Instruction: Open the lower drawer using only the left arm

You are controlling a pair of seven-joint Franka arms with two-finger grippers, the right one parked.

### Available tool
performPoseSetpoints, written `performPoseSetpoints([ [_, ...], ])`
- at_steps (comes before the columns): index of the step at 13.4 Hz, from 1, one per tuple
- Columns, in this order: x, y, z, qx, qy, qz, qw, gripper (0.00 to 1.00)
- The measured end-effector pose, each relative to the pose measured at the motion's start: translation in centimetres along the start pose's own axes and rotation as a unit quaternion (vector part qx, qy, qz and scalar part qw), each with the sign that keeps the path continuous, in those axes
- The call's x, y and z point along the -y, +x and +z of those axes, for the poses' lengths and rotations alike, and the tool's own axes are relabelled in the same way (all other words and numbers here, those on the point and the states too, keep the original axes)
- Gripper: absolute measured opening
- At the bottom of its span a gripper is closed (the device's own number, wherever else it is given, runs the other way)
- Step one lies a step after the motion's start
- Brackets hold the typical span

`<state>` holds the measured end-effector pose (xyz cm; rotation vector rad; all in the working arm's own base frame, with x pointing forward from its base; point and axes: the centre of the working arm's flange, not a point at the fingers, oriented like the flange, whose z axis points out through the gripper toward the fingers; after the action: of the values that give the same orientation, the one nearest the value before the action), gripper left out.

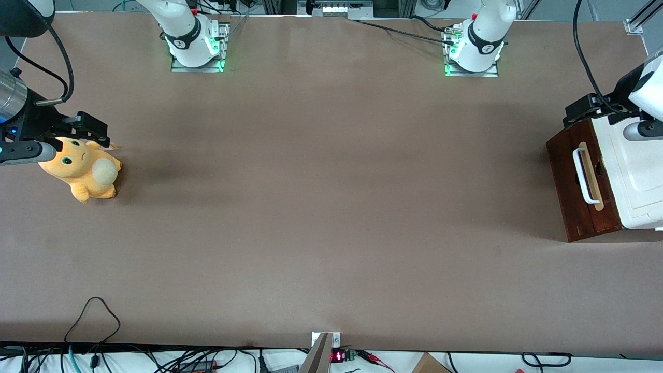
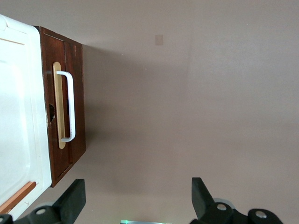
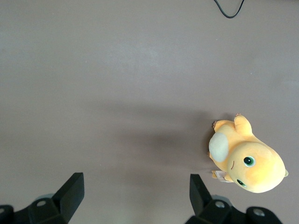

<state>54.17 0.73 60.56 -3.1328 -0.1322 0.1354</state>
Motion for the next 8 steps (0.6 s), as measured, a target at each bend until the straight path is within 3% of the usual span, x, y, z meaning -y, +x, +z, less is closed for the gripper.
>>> performPoseSetpoints([
  [3, 0.02, -0.26, 0.07, 0.011, 0.001, 0.0, 0.9999, 1.0],
  [8, -0.48, -0.36, -0.09, 0.011, 0.001, 0.005, 0.9999, 1.0],
])
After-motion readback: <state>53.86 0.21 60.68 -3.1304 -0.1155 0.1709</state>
